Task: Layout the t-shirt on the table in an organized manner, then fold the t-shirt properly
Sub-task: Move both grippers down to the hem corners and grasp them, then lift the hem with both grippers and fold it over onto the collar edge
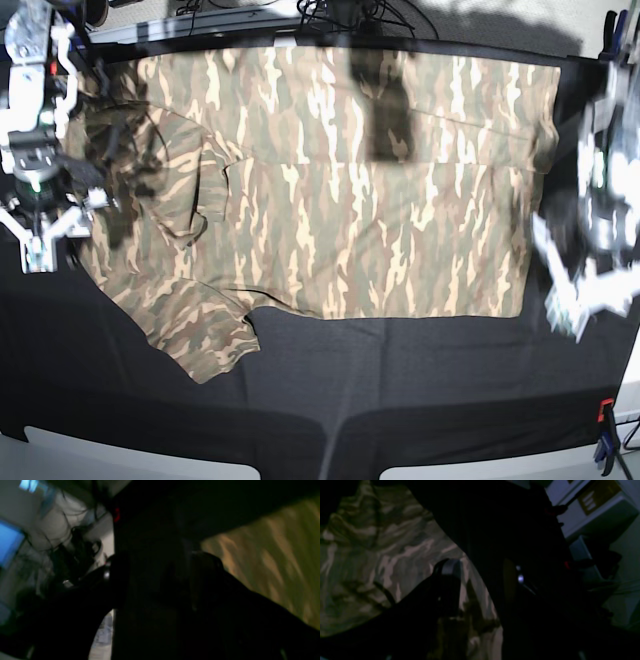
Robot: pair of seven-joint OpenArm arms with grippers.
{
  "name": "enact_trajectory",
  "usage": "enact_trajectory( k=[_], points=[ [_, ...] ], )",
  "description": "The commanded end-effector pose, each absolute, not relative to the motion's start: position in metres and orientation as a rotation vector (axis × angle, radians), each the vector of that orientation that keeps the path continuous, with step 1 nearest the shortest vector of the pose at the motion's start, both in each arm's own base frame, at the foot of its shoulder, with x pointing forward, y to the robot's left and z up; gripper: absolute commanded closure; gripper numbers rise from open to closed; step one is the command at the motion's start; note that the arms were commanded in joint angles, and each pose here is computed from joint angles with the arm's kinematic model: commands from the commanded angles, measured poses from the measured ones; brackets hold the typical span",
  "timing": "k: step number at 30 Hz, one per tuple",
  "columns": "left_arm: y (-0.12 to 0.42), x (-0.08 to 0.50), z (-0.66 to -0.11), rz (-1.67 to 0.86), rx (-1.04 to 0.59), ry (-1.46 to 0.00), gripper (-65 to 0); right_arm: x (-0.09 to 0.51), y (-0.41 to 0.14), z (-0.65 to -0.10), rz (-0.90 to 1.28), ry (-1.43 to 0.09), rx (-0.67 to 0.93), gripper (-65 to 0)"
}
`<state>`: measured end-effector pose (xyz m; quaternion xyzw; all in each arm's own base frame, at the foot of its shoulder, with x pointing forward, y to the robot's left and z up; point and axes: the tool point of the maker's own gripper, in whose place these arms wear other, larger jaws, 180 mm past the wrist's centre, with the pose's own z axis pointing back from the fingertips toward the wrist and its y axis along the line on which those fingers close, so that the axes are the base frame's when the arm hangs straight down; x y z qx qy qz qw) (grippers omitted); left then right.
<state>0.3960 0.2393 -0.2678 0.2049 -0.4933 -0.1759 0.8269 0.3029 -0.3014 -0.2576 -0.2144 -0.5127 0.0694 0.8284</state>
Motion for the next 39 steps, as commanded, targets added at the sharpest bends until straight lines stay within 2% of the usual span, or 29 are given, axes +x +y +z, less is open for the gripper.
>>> enact_trajectory(
  k=[1, 9, 17, 23, 27, 39],
  points=[
    [0.247, 0.414, -0.251, -0.335, 0.434, -1.092, -35.2, 0.308, -0.3, -0.245, 0.138, -1.134, -0.465, -26.7],
    [0.217, 0.482, -0.297, -0.254, -0.025, -0.954, -35.2, 0.306, -0.28, -0.26, 0.042, -1.14, -0.379, -26.7],
    [0.267, 0.493, -0.357, -0.01, -0.194, -0.765, -35.2, 0.303, -0.274, -0.271, 0.04, -1.097, -0.35, -26.7],
    [0.249, 0.481, -0.368, 0.061, -0.45, -0.77, -35.2, 0.303, -0.273, -0.271, 0.038, -1.096, -0.349, -26.7],
    [0.241, 0.482, -0.372, 0.056, -0.456, -0.802, -35.2, 0.302, -0.274, -0.273, 0.036, -1.085, -0.348, -26.7],
    [0.207, 0.479, -0.388, -0.009, -0.468, -0.764, -35.2, 0.3, -0.274, -0.276, 0.034, -1.066, -0.349, -26.7]
  ],
)
